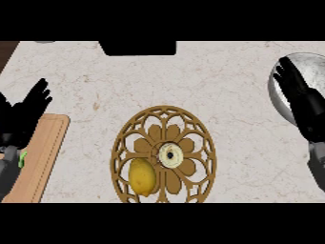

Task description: Pick the cupcake from the placemat and place it in the bowl

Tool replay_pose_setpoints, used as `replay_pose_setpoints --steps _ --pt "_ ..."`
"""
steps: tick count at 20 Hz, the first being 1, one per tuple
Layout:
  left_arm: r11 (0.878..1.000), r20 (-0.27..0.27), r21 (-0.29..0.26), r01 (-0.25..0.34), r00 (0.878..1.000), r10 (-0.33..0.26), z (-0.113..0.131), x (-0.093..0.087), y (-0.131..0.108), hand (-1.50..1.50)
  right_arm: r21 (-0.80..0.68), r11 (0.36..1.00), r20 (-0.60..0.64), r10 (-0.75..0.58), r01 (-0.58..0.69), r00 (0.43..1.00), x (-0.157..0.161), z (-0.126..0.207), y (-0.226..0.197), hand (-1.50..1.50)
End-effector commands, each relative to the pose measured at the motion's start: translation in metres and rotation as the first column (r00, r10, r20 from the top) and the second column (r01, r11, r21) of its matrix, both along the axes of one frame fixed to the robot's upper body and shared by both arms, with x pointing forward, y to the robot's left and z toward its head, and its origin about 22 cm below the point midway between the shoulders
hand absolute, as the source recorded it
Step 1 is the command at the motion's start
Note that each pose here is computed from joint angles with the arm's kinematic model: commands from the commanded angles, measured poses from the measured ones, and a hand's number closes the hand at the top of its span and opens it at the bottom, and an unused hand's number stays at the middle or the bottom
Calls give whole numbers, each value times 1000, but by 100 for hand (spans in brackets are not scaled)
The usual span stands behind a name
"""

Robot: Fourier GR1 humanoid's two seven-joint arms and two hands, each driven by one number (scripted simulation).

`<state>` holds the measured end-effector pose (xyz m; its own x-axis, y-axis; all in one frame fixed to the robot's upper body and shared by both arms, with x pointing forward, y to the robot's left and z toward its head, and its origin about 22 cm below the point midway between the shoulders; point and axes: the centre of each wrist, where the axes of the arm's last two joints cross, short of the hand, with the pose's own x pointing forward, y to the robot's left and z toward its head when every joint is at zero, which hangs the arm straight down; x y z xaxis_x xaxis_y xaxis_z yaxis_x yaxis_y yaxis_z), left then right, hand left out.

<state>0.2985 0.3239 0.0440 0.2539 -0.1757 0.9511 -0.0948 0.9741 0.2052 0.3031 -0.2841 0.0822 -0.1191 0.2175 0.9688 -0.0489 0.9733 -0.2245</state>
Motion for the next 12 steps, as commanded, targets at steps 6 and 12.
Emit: replay_pose_setpoints --steps 6,12 --pt "984 272 -18 179 948 -168 15 5 -80 0 -97 873 -196 453 -477 870 -49 -41 157 150" --pt "983 252 -77 167 957 -143 -7 -10 -105 0 39 999 177 0 -7 984 -86 -58 181 -150"
